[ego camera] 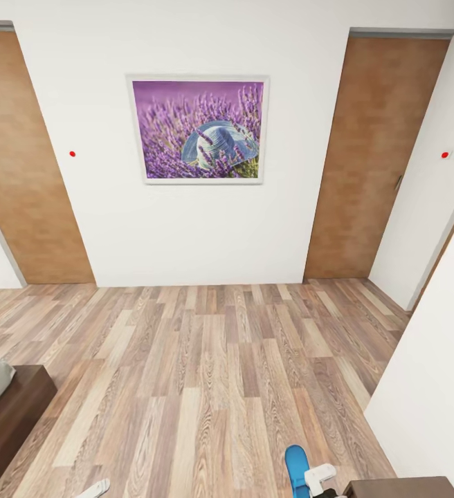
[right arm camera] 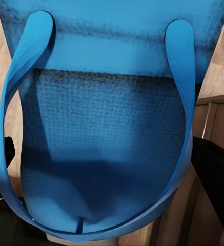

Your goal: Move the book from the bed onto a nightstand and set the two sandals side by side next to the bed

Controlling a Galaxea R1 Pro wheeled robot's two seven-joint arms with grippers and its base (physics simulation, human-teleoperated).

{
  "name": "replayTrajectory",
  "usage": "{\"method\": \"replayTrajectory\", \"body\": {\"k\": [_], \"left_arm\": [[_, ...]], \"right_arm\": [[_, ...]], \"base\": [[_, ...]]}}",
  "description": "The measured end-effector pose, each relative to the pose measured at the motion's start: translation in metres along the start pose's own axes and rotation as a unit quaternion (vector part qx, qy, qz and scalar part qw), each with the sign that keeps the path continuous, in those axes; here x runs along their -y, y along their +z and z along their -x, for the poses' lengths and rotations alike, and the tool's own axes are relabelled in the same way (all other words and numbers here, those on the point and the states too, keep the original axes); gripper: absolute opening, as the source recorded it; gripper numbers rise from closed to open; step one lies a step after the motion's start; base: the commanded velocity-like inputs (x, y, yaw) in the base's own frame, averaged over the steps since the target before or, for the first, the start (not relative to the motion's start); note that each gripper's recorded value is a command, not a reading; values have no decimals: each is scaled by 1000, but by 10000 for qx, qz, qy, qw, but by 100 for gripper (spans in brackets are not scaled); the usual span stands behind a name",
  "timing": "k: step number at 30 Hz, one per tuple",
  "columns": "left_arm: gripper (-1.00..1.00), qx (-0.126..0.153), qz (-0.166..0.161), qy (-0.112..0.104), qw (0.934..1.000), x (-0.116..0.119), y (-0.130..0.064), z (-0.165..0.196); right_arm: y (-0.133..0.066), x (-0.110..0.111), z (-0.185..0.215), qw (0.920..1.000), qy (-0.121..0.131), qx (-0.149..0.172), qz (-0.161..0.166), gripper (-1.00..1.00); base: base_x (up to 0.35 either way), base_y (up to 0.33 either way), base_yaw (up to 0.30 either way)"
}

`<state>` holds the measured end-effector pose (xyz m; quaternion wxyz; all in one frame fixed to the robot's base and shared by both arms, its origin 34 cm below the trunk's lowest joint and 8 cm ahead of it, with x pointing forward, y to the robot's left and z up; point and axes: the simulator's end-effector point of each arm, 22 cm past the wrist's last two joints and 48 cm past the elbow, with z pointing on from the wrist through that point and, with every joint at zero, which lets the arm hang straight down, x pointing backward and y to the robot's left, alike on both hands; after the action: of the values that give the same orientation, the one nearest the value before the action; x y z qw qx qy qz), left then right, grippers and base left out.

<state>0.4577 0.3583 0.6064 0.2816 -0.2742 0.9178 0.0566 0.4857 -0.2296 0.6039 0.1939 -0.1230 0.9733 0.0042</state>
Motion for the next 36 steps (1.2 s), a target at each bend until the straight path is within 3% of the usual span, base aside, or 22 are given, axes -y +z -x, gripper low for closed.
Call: {"method": "replayTrajectory", "body": {"k": [36], "left_arm": [[100,5,7,0,10000,-1,0,1]], "right_arm": [[0,-1,0,10000,1,-2,5,-100]], "base": [[0,-54,0]]}}
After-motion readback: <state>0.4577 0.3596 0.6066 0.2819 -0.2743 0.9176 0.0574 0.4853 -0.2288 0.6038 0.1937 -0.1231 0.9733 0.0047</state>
